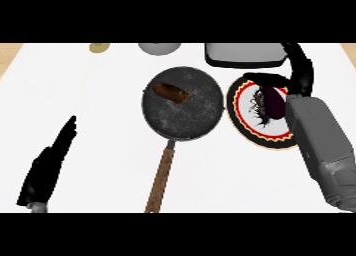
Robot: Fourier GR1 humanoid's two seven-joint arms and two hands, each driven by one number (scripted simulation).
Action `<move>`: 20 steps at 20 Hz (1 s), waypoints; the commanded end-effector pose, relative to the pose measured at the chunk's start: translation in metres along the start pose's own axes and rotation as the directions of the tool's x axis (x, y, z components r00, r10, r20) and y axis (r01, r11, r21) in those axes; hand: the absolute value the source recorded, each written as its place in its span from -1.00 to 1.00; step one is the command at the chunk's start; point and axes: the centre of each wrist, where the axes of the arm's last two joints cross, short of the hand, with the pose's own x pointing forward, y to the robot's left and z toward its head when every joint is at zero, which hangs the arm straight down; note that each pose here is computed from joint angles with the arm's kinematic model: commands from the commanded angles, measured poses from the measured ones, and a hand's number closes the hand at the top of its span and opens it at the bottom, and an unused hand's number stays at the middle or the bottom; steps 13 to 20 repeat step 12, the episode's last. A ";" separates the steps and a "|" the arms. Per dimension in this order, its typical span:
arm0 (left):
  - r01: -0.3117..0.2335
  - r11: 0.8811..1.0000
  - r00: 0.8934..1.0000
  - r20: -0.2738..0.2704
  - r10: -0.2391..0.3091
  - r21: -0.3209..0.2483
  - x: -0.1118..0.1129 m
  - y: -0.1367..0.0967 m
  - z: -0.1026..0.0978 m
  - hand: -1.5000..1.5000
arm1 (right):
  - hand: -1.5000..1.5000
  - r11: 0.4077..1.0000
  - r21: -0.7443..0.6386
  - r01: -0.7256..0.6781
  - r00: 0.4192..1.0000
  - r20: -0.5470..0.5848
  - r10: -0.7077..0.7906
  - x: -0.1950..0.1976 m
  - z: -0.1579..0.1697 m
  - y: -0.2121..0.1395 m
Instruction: Pick the sweet potato from the plate and place it in the pan
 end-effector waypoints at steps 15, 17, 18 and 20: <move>0.001 1.000 1.000 0.012 -0.001 0.014 0.013 0.015 0.004 0.00 | -1.00 0.999 0.043 -0.016 0.999 0.029 0.015 -0.020 -0.001 -0.156; 0.001 1.000 1.000 0.012 -0.001 0.014 0.013 0.015 0.004 0.00 | -1.00 0.999 0.043 -0.016 0.999 0.029 0.015 -0.020 -0.001 -0.156; 0.001 1.000 1.000 0.012 -0.001 0.014 0.013 0.015 0.004 0.00 | -1.00 0.999 0.043 -0.016 0.999 0.029 0.015 -0.020 -0.001 -0.156; 0.001 1.000 1.000 0.012 -0.001 0.014 0.013 0.015 0.004 0.00 | -1.00 0.999 0.043 -0.016 0.999 0.029 0.015 -0.020 -0.001 -0.156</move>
